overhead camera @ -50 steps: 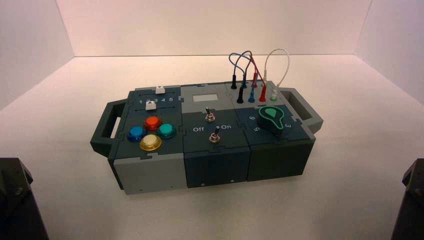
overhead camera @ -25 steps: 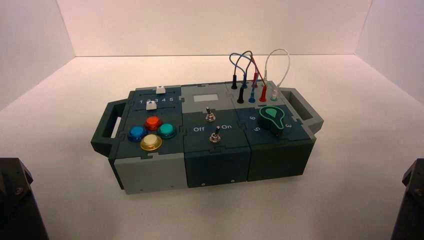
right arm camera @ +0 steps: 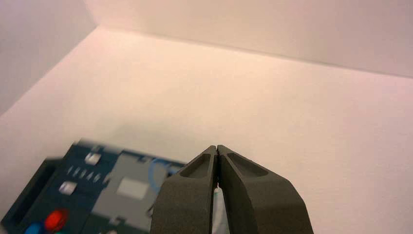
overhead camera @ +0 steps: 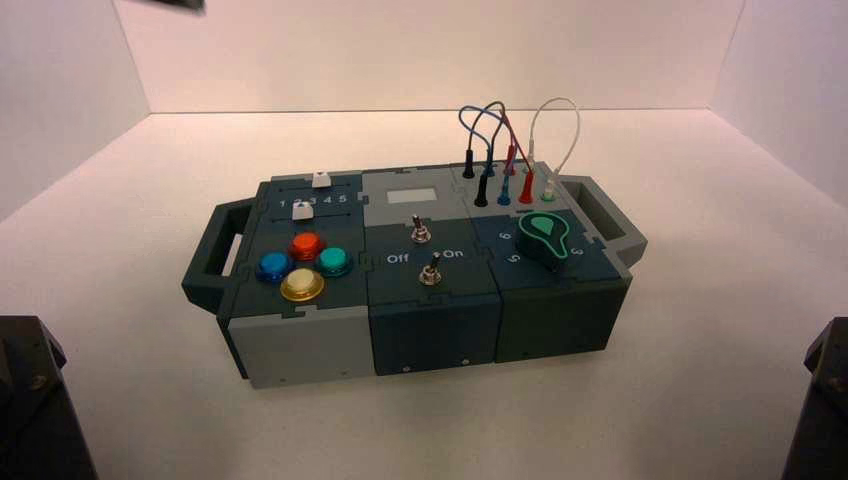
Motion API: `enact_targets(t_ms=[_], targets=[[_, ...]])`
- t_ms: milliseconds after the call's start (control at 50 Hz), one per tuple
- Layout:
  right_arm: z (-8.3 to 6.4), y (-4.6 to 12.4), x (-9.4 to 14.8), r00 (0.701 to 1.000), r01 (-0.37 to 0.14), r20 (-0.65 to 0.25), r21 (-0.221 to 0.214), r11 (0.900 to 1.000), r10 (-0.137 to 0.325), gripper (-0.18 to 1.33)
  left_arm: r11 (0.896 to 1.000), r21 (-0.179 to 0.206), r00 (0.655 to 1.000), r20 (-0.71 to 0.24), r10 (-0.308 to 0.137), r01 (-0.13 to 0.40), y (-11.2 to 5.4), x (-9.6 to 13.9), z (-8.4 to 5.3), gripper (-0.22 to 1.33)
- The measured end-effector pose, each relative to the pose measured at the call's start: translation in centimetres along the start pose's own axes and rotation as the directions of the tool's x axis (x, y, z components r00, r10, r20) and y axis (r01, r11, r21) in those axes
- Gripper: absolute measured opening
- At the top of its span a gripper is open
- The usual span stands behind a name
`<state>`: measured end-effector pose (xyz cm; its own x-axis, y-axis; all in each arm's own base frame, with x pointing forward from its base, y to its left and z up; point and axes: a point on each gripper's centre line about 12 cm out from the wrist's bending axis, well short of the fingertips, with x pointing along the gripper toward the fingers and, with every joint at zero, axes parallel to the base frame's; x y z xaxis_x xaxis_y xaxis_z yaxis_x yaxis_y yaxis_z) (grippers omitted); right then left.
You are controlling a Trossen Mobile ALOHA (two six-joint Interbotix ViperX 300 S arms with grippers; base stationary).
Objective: Move the top slider to position 5.
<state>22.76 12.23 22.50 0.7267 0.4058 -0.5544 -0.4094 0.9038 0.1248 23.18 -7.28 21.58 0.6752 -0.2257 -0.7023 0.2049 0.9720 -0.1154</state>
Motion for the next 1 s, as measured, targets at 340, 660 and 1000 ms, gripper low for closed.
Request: enact_targets(t_ms=[340, 660, 1000], targets=[[-1.8, 2.2, 3.8, 0.987, -0.055, -0.154, -0.047, 0.9974, 0.047, -0.15, 0.998, 0.062, 0.959, -0.283, -0.004, 0.023, -1.9, 5.9, -1.9, -0.16], [-2.4, 2.7, 5.3, 0.981, -0.064, -0.185, -0.065, 0.9958, 0.051, -0.15, 0.995, 0.085, 0.894, -0.447, -0.016, 0.061, -4.6, 11.0, -3.9, -0.16], [-2.4, 2.7, 5.4, 0.982, -0.064, -0.18, -0.07, 0.9955, 0.051, -0.15, 0.995, 0.086, 0.853, -0.521, -0.002, 0.054, -5.0, 13.7, -5.2, -0.16]])
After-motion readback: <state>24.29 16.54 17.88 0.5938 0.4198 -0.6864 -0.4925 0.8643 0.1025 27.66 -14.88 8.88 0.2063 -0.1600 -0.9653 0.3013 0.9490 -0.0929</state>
